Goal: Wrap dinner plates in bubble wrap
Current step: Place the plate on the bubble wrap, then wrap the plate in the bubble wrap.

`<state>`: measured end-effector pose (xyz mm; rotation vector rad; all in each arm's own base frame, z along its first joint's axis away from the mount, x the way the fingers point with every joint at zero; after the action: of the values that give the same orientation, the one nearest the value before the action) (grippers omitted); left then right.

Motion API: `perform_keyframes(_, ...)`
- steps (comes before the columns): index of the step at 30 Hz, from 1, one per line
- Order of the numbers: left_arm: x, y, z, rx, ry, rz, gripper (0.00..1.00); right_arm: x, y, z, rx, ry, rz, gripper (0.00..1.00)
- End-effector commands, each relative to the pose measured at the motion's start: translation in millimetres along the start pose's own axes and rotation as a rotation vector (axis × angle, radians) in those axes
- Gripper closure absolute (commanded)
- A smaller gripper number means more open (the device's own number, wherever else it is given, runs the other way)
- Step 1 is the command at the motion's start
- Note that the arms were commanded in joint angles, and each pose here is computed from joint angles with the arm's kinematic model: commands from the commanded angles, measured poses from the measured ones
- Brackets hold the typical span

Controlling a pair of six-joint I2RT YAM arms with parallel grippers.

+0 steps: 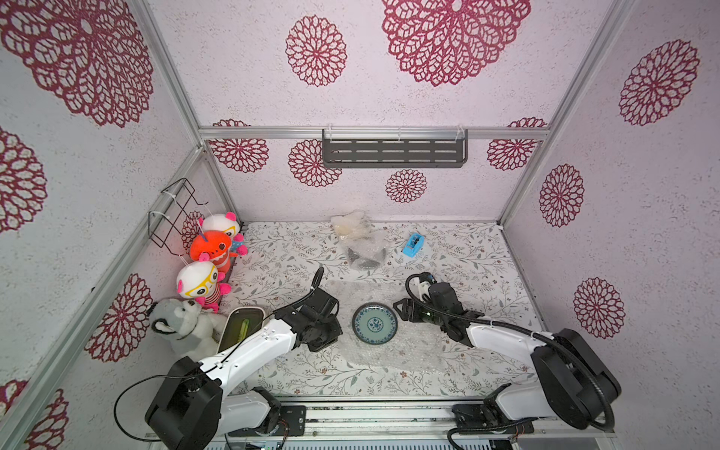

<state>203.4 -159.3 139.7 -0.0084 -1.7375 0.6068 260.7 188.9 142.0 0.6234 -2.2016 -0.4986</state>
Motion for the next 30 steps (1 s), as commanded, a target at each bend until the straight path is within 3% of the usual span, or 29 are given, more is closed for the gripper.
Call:
perform_keyframes(1, 5, -12, -4, -0.046, 0.023, -0.033, 1.00, 3, -1, 5, 0.043, 0.012, -0.015, 0.21)
perform_keyframes(4, 9, -35, -15, -0.084, 0.024, -0.020, 1.00, -2, 2, 13, 0.009, 0.034, -0.078, 0.18)
perform_keyframes(5, 10, -43, -20, -0.098, 0.019, -0.011, 1.00, -3, 2, 14, 0.000, 0.025, -0.099, 0.13)
perform_keyframes(6, 12, -53, -26, -0.114, 0.010, 0.001, 1.00, -2, 5, 14, -0.001, 0.008, -0.132, 0.01)
perform_keyframes(8, 10, -70, -36, -0.135, 0.005, 0.011, 1.00, 2, 11, 14, 0.027, -0.024, -0.214, 0.01)
perform_keyframes(15, -9, -98, -52, -0.137, 0.029, -0.004, 1.00, 2, 49, 31, 0.335, 0.049, -0.442, 0.15)
perform_keyframes(20, -19, -101, -48, -0.121, 0.049, -0.003, 1.00, -7, 79, 27, 0.331, 0.050, -0.569, 0.18)
perform_keyframes(23, -23, -103, -45, -0.116, 0.061, 0.009, 1.00, -20, 96, 28, 0.313, 0.012, -0.563, 0.22)
perform_keyframes(30, -24, -103, -46, -0.118, 0.057, 0.014, 0.99, -47, 104, 28, 0.269, -0.031, -0.516, 0.48)
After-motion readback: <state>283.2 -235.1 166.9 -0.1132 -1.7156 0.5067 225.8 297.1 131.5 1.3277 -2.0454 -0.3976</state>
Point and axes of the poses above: each gripper's point midway between its finger pads, its own x axis back along the fingers, its own y axis along the line the jaws close on, z = x × y, the point moved 7 cm from there along x, back along the fingers, and after that the axes turned 2 degrees about -x, right-handed, at the moved point
